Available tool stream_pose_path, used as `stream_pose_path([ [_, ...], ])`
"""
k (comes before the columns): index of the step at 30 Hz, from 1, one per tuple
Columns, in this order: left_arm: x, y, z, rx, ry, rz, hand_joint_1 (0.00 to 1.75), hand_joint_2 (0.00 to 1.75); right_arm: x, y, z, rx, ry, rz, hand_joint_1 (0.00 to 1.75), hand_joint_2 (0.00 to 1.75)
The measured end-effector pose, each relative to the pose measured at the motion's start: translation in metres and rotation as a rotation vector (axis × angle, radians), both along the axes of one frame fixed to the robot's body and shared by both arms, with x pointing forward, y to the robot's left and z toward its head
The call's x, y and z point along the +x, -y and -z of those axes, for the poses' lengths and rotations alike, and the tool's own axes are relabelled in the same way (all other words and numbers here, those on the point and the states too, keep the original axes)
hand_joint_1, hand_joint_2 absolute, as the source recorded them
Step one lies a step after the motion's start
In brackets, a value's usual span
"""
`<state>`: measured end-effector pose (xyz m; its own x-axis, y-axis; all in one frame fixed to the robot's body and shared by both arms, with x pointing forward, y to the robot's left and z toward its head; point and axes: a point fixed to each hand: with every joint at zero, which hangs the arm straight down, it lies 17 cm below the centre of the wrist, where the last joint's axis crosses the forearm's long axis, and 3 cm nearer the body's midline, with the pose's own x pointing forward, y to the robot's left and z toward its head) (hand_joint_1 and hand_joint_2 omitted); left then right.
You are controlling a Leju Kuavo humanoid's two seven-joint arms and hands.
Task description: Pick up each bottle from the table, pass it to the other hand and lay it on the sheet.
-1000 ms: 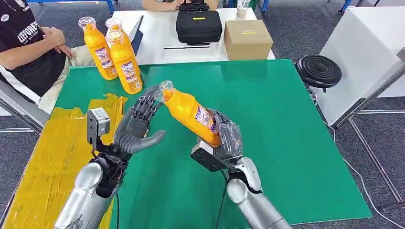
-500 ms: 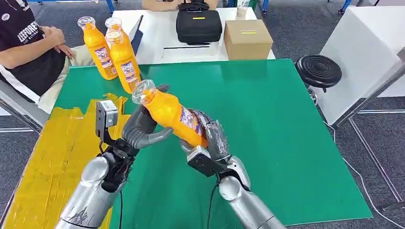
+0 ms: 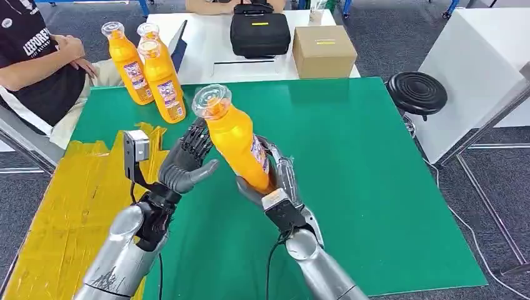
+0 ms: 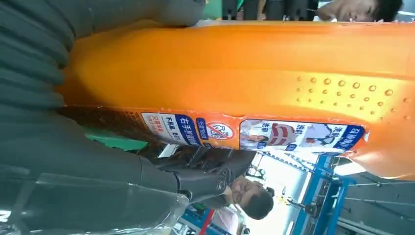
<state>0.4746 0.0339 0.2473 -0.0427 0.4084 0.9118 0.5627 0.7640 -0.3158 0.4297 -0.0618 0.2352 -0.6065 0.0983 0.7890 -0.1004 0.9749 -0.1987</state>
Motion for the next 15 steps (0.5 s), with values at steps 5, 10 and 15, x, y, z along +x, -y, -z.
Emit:
stream_pose_path([
  [5, 0.007, -0.001, 0.005, -0.004, -0.023, -0.012, 0.00, 1.75, 0.000, -0.010, 0.001, 0.002, -0.023, -0.037, 1.75, 1.75],
  [10, 0.010, -0.004, 0.008, -0.007, -0.035, -0.020, 0.00, 1.75, -0.003, -0.040, 0.022, -0.011, -0.131, -0.189, 1.75, 1.75],
  [15, 0.010, -0.007, 0.011, -0.019, -0.033, -0.018, 0.00, 1.75, -0.014, -0.070, 0.057, -0.073, -0.256, -0.359, 1.75, 1.75],
])
